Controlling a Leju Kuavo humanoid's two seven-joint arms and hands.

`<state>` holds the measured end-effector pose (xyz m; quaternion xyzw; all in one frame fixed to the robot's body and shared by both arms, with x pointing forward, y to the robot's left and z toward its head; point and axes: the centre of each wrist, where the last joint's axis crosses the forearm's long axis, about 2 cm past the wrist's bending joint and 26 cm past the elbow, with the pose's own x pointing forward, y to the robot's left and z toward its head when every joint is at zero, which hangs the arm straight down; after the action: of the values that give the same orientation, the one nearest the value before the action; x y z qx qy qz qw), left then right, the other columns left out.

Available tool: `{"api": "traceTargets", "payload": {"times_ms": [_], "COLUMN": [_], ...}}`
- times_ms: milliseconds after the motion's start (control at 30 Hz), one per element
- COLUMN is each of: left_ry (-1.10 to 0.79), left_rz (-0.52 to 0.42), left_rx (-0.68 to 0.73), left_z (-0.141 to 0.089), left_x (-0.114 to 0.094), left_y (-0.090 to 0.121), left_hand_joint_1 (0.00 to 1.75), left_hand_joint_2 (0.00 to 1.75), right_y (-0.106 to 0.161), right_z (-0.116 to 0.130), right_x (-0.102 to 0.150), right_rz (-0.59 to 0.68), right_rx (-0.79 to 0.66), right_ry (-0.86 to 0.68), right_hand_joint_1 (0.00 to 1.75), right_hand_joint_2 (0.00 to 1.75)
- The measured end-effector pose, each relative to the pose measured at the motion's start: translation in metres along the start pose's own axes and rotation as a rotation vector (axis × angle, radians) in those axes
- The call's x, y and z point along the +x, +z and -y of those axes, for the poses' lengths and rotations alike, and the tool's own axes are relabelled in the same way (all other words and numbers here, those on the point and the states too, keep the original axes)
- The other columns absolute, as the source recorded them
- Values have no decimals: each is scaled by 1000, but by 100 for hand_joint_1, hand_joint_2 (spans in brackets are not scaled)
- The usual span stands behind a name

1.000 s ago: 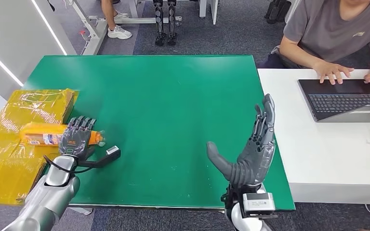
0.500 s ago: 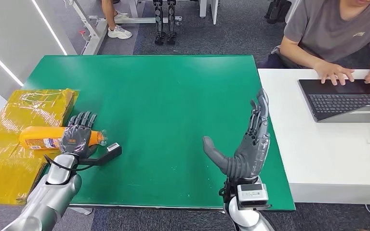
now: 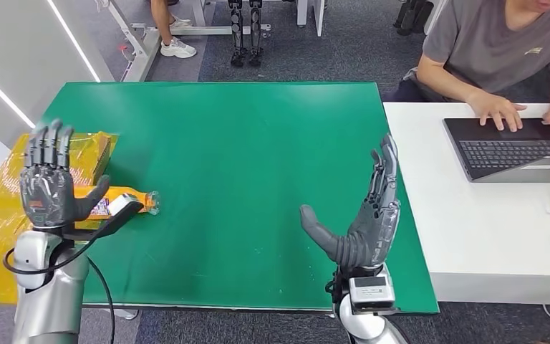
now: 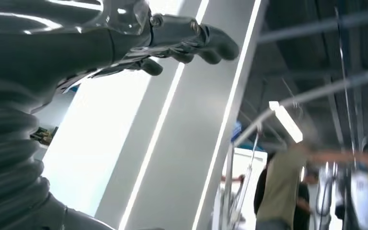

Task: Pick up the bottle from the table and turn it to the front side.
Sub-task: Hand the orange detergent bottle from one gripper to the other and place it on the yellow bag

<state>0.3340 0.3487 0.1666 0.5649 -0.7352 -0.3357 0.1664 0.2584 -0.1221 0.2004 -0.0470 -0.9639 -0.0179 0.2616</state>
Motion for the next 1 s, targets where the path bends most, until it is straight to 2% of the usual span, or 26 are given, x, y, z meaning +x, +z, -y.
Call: {"api": "traceTargets", "payload": {"times_ms": [167, 300, 400, 600, 867, 1000], "left_ry": [69, 360, 555, 822, 1114, 1449], "left_rz": [-112, -296, -358, -390, -310, -280], "left_rx": [204, 447, 562, 695, 759, 708], "left_z": [-23, -26, -27, -37, -60, -63], "left_x": [2, 21, 44, 78, 130, 155], "left_y": [-14, -29, -44, -65, -84, -86], "left_hand_joint_1": [0, 0, 0, 0, 0, 0], "left_hand_joint_2": [175, 175, 175, 175, 175, 175], "right_y": [1, 7, 12, 20, 22, 25], "right_z": [0, 1, 2, 3, 7, 12], "right_x": [0, 1, 3, 6, 4, 4], "right_rz": [2, 3, -2, -5, -6, -13], "right_rx": [4, 18, 26, 39, 38, 29], "right_ry": [6, 27, 38, 55, 79, 105], "right_hand_joint_1": [0, 0, 0, 0, 0, 0], "right_hand_joint_2": [175, 175, 175, 175, 175, 175]}}
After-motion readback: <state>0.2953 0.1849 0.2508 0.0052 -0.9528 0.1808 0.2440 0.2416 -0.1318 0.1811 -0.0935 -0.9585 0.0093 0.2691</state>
